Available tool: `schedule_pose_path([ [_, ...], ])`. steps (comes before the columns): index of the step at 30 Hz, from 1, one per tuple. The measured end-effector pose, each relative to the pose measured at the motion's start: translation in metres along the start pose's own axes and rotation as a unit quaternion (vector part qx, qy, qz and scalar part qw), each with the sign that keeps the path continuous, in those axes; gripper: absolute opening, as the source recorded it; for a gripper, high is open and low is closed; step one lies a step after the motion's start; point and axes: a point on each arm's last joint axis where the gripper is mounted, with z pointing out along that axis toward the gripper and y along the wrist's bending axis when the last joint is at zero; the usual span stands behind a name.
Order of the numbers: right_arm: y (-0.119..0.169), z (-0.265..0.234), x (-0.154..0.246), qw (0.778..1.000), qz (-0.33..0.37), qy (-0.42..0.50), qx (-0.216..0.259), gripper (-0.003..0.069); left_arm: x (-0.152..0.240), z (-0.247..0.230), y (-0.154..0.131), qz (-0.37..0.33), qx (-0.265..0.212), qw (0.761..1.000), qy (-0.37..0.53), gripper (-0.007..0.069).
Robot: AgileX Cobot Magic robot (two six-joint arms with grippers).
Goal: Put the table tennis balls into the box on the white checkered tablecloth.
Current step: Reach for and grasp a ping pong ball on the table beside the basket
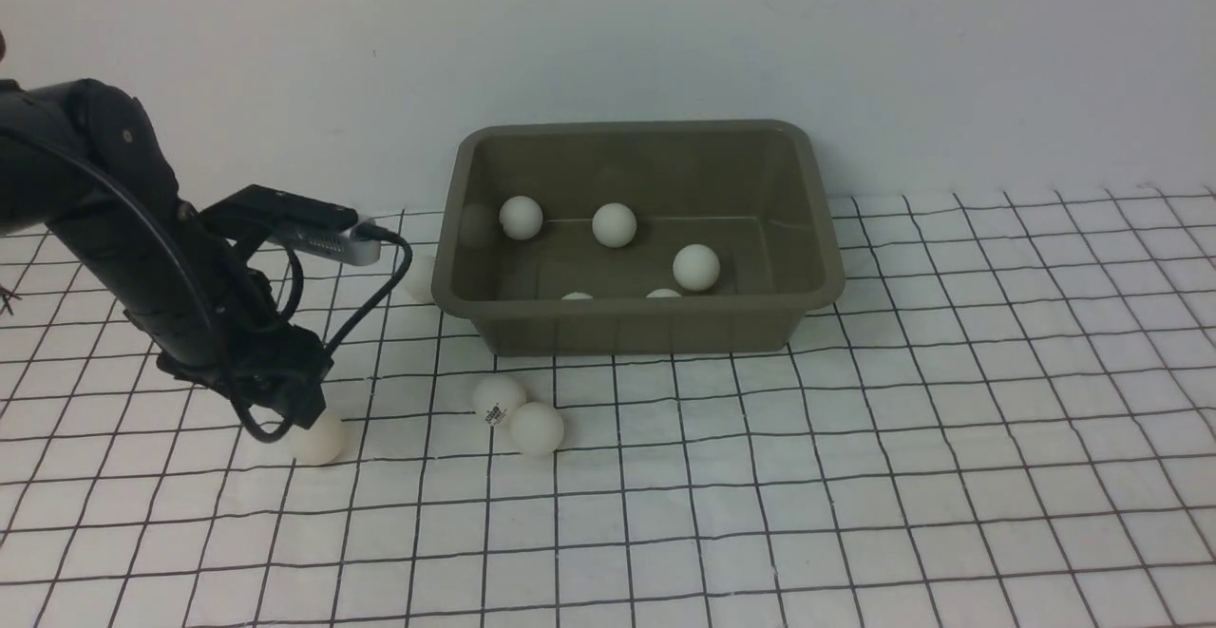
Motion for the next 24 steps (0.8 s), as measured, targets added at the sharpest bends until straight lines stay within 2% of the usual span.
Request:
schedule_pose_path([
  [6,0.000,0.000,0.000,1.000,0.000,0.000,0.000,-0.0018,0.000,0.026,0.004,0.001,0.013,1.000,0.024,0.0408],
  [21,0.000,0.000,0.000,1.000,0.001,0.000,-0.002,-0.0018,-0.005,0.065,0.009,0.001,0.035,0.999,0.019,0.0408],
  [24,0.000,0.000,0.000,1.000,0.001,0.000,-0.002,-0.0018,-0.006,0.064,0.009,-0.005,0.034,0.999,0.017,0.0353],
])
